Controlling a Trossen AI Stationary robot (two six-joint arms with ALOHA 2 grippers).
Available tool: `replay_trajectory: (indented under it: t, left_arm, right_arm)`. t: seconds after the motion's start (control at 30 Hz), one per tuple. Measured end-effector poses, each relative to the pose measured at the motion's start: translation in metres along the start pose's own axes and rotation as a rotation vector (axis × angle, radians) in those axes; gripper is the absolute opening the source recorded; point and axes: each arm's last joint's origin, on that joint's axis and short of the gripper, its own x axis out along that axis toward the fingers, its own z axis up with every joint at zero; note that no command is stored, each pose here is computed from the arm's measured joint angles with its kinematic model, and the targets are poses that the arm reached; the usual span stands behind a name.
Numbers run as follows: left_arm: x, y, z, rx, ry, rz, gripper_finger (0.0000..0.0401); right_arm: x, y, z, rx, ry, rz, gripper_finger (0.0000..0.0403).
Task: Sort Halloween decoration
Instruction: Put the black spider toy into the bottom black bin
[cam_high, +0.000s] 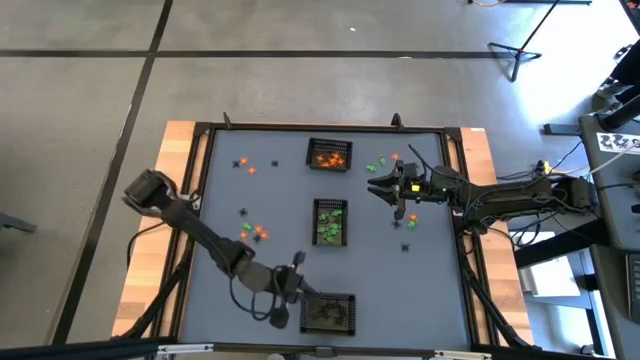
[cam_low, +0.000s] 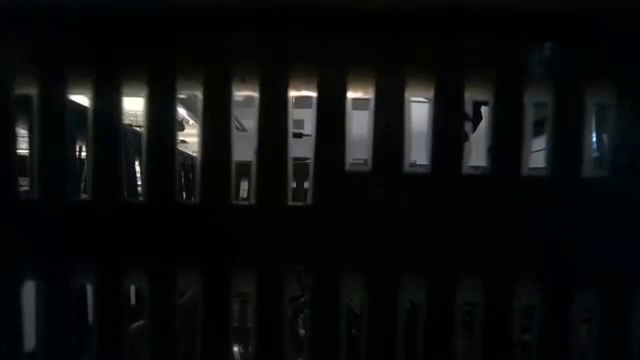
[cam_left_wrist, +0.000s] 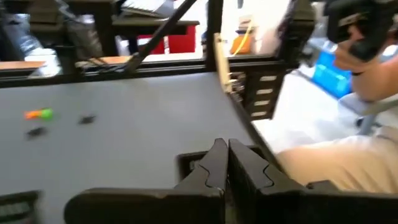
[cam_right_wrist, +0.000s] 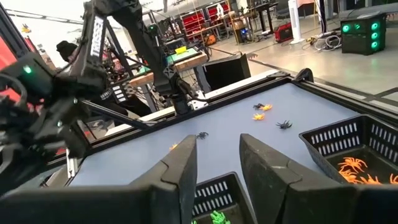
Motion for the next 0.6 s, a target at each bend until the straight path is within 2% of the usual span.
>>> replay_trajectory:
  t: [0.27, 0.47, 0.6]
  left_arm:
    - [0.016, -0.009, -0.022, -0.021, -0.053, -0.157, 0.0]
    - [0.018, -0.009, -0.026, -0.026, -0.048, -0.168, 0.0001]
    - [0.018, -0.009, -0.026, -0.027, -0.048, -0.167, 0.0022]
  right_arm:
    - [0.0, 0.0, 0.0, 0.003, 0.0, 0.001, 0.0119]
    - [0.0, 0.0, 0.0, 0.003, 0.0, 0.001, 0.0119]
    - [0.0, 0.0, 0.0, 0.003, 0.0, 0.001, 0.0119]
